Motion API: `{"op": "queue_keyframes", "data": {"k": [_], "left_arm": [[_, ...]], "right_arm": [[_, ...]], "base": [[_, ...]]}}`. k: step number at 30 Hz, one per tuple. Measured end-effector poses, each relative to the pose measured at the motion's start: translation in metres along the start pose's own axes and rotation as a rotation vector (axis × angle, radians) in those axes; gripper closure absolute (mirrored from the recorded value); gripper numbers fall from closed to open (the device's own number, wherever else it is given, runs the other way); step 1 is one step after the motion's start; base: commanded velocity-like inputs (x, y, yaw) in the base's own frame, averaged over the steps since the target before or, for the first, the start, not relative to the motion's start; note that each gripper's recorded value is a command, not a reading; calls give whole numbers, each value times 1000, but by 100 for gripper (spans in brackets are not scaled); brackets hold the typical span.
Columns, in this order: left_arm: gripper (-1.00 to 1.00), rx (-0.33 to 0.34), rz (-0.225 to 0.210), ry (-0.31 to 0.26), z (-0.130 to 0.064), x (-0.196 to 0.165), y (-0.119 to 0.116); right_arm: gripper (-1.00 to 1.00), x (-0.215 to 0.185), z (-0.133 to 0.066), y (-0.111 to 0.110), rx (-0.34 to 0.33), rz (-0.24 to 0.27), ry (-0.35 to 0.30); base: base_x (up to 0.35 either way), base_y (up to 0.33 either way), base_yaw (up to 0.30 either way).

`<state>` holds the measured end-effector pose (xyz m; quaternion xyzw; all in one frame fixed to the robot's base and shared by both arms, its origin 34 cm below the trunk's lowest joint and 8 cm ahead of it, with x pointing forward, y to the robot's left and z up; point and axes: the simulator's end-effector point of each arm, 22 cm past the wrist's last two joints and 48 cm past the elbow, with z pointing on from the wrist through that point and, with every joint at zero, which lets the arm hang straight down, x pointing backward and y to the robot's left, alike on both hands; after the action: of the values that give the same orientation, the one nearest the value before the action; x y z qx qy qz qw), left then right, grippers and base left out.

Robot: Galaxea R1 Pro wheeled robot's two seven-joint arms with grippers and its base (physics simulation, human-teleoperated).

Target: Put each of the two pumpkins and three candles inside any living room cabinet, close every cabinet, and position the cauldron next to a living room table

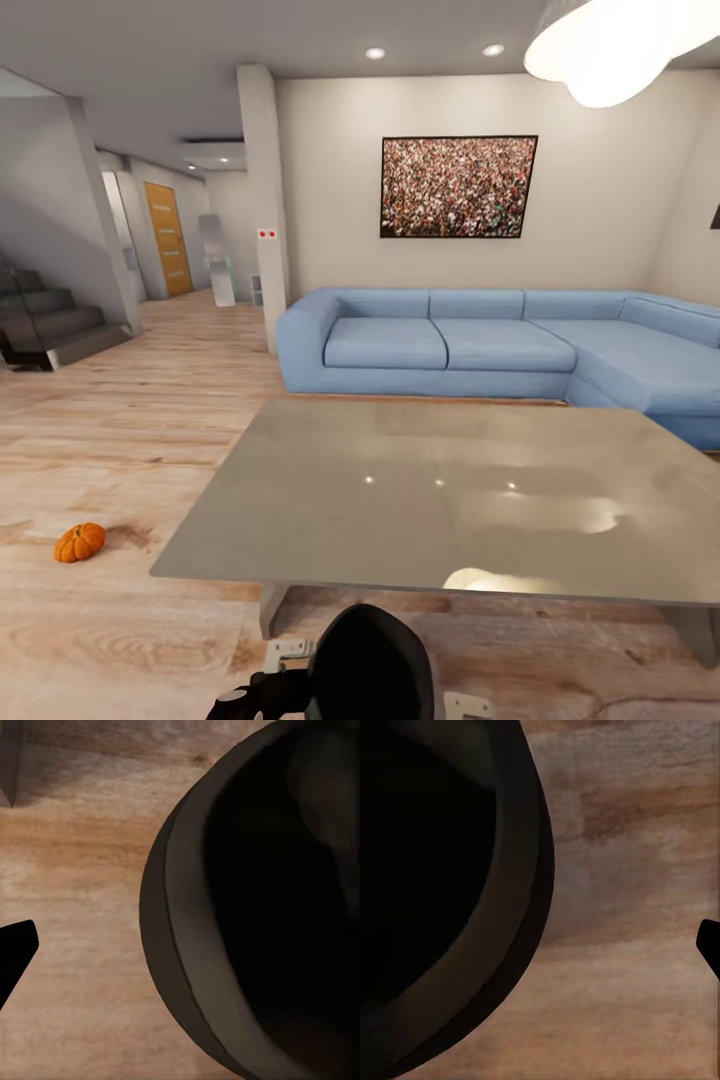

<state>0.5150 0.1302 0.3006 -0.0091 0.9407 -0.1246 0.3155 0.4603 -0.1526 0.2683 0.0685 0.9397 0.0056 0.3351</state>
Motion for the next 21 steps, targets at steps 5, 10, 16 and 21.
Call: {"op": "queue_keyframes", "data": {"k": [5, 10, 16, 21], "left_arm": [[-100, 0, 0, 1, -7, -9, -2], [-100, 0, 0, 1, -14, -18, -5], [-100, 0, 0, 1, -22, -28, -8], [-100, -5, -9, -21, -30, -44, -3]], "right_arm": [[-100, -9, -7, 1, 0, 0, 0], [-100, -18, -14, 2, -1, -1, 0], [-100, -29, -22, 3, -1, -2, 1], [-100, -50, -27, 10, -15, 0, -13]], "base": [[-195, 0, 0], [-97, 0, 0], [-9, 0, 0], [-35, 0, 0]]}}
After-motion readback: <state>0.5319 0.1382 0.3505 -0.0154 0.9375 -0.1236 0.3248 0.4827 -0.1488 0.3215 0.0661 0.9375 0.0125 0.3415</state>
